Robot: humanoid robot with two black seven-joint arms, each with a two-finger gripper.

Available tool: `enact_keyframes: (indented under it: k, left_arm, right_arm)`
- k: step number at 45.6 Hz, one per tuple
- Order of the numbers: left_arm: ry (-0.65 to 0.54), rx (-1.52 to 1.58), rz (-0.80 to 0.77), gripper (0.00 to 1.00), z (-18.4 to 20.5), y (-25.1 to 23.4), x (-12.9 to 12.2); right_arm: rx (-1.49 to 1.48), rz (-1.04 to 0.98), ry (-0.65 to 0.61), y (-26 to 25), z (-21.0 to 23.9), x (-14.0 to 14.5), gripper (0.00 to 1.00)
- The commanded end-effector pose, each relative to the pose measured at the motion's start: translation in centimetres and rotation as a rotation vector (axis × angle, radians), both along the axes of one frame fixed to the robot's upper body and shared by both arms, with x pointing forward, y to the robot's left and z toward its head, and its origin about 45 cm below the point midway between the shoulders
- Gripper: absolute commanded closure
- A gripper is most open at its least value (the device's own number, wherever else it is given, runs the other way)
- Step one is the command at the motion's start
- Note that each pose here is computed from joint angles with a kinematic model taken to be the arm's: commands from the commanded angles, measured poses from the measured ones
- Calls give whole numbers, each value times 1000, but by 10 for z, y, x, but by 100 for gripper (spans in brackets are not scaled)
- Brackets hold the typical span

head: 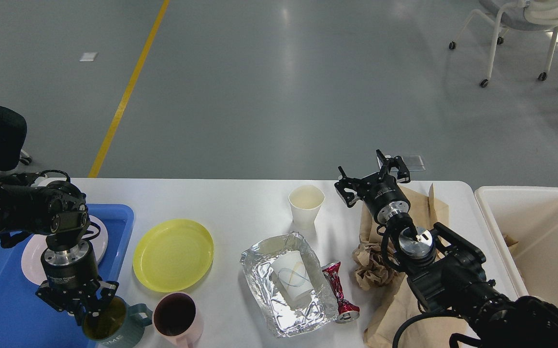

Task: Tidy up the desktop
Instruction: 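Grasp the green glass mug with the left gripper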

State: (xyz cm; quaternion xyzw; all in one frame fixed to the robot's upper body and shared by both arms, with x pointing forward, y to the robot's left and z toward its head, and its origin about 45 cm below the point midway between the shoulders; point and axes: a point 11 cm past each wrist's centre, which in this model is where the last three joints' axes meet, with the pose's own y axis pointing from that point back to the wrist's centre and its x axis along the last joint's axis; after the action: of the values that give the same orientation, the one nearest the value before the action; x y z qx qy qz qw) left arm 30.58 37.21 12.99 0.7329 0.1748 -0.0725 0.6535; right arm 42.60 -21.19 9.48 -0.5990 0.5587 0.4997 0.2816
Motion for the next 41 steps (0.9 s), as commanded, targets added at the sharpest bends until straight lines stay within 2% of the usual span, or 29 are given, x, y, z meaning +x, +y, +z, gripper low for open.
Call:
enact_keyframes:
  k: [1,9,23,30,41]
  left_arm:
    - [-3,-10,4,88,0,-2,1]
    - [-8,-31,8,100,-2,-8,2]
    - [-59,-93,26,100,8,-21,16]
    - [-121,-97,27,100,30,-21,34]
    - [-182,-107,49,100,55,-14,48]
  right_arm:
    - [0,0,-1,0,0,0,0]
    - [0,0,-1,0,0,0,0]
    - [0,0,0,0,0,0,0]
    - [0,0,0,0,0,0,0]
    - [0,0,0,0,0,0,0]
